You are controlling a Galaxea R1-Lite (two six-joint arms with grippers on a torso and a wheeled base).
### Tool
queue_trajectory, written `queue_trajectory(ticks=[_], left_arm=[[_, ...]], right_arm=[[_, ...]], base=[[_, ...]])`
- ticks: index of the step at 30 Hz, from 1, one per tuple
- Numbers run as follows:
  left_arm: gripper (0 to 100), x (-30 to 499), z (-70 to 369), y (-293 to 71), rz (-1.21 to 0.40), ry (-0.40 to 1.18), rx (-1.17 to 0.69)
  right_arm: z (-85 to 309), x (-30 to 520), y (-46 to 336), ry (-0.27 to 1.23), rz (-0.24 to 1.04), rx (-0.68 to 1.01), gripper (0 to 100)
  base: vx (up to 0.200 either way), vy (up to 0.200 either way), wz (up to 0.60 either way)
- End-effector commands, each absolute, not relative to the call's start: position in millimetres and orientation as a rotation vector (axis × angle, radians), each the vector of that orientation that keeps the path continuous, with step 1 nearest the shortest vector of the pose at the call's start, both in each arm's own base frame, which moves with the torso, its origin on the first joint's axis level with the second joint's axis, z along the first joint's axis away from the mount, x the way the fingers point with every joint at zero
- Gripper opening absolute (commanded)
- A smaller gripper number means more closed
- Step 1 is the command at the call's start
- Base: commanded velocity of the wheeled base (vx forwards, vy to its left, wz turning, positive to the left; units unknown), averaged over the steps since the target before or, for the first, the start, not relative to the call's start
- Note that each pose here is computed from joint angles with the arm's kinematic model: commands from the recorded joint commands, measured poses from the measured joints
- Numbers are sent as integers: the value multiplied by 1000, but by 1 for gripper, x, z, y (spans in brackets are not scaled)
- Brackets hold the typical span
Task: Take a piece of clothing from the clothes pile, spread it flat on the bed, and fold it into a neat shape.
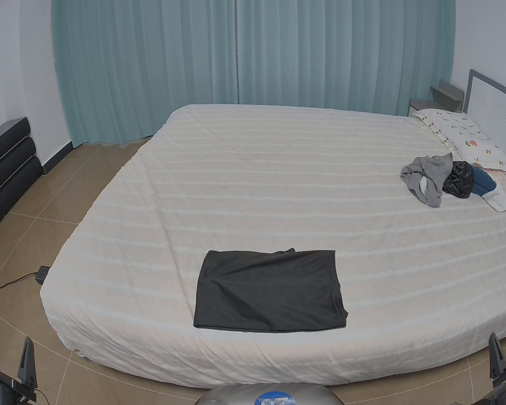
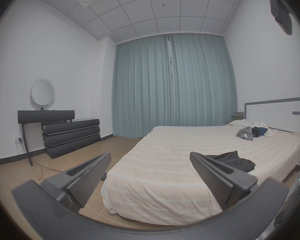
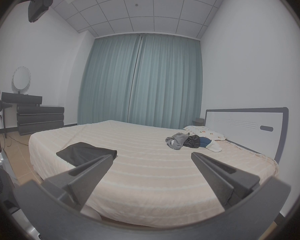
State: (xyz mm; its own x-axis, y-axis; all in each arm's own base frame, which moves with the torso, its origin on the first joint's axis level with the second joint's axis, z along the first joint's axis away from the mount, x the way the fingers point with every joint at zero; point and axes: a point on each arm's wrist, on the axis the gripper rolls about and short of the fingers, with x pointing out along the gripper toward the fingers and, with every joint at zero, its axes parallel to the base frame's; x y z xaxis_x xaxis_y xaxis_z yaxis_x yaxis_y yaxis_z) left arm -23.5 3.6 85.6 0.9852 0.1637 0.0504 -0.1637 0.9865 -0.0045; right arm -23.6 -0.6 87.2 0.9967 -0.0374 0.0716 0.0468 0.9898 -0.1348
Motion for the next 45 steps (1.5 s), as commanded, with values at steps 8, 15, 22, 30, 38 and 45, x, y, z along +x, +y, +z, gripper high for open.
queue_trajectory(ticks=[8,15,22,30,38,45], left_arm=[[100,-23,81,1,40,-49,-2],[100,-23,75,0,5,9,14],[100,-23,75,0,3,11,11],[100,-23,75,0,11,9,8],[100,-23,75,0,9,9,8],[100,-23,75,0,11,9,5]], right_arm=[[76,-23,0,9,2,-32,100],[75,-23,0,8,6,-32,100],[75,-23,0,8,12,-12,100],[75,-23,0,8,22,-12,100],[76,-22,0,31,29,-12,100],[75,-23,0,14,25,-12,100]], base=[[0,0,0],[0,0,0],[0,0,0],[0,0,0],[0,0,0],[0,0,0]])
